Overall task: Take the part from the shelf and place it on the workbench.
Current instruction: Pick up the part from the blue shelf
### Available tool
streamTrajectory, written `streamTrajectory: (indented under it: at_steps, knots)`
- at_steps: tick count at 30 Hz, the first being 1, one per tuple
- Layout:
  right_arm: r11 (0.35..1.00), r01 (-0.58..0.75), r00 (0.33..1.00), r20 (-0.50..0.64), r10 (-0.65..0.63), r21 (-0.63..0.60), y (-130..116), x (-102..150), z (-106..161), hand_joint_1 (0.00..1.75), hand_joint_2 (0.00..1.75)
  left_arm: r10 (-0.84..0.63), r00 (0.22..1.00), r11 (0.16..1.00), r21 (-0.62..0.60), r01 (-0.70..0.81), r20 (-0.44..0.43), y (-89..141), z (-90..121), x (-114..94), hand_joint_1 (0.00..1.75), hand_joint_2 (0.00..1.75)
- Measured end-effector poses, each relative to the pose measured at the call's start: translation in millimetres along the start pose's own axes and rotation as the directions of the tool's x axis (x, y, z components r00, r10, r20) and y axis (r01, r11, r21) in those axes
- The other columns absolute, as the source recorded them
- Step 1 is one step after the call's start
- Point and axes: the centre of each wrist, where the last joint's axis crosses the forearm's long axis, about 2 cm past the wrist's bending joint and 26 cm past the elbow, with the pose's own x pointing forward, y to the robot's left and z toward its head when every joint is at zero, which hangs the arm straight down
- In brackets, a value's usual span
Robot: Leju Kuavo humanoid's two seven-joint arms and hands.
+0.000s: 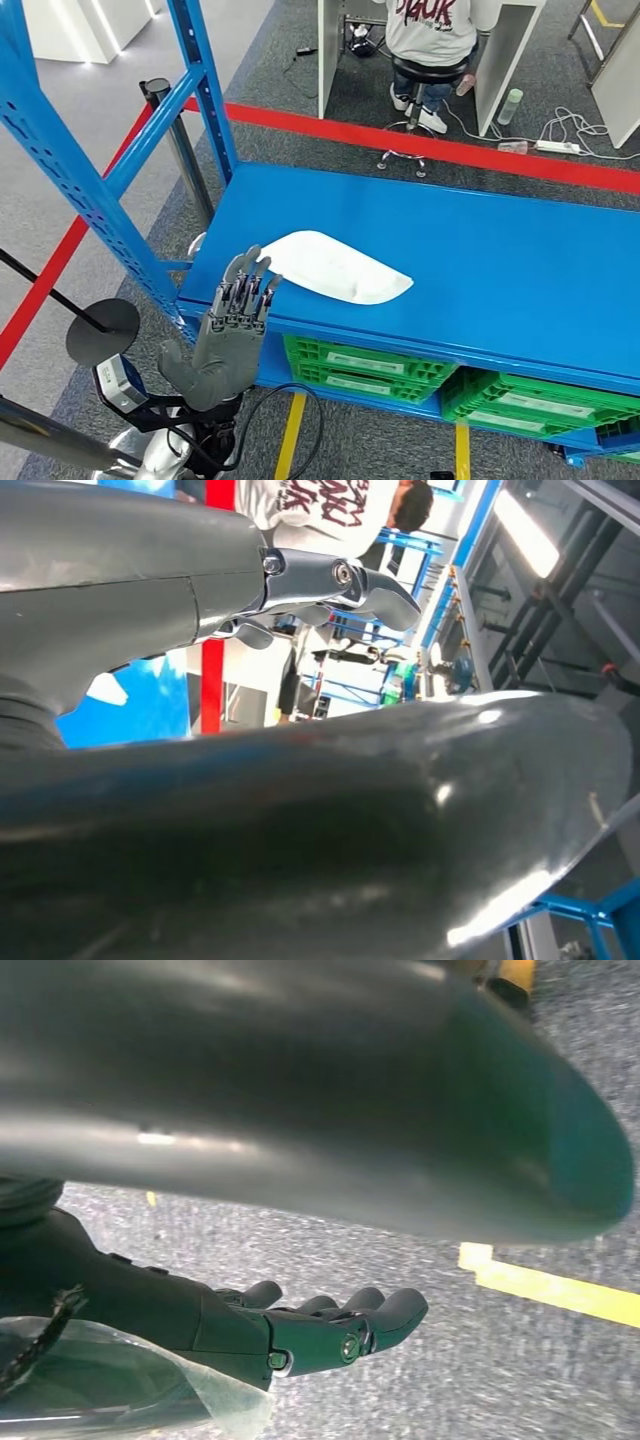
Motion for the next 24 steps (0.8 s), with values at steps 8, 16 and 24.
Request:
streamTrajectory:
  at_steps: [8,16,24]
  knots:
    - [1.0,0.005,1.0,0.006,-0.005,0.006,0.1,0.2,0.0,0.0,0.44,-0.003,1.0,1.0,0.001,0.003,-0.001,0.9,0.0,0.3,0.0,0.0]
    - [0.999,0.022,1.0,0.01,-0.023,0.033,-0.4,-0.1,-0.7,0.0,1.75,-0.003,1.0,1.0,0.009,0.003,-0.007,1.4,2.3,-0.2,0.0,0.0]
    - [1.0,-0.007,1.0,-0.001,0.007,0.03,-1.1,-0.6,-1.0,0.0,1.75,-0.007,1.0,1.0,0.029,0.007,-0.014,1.5,2.6,-0.7,0.0,0.0]
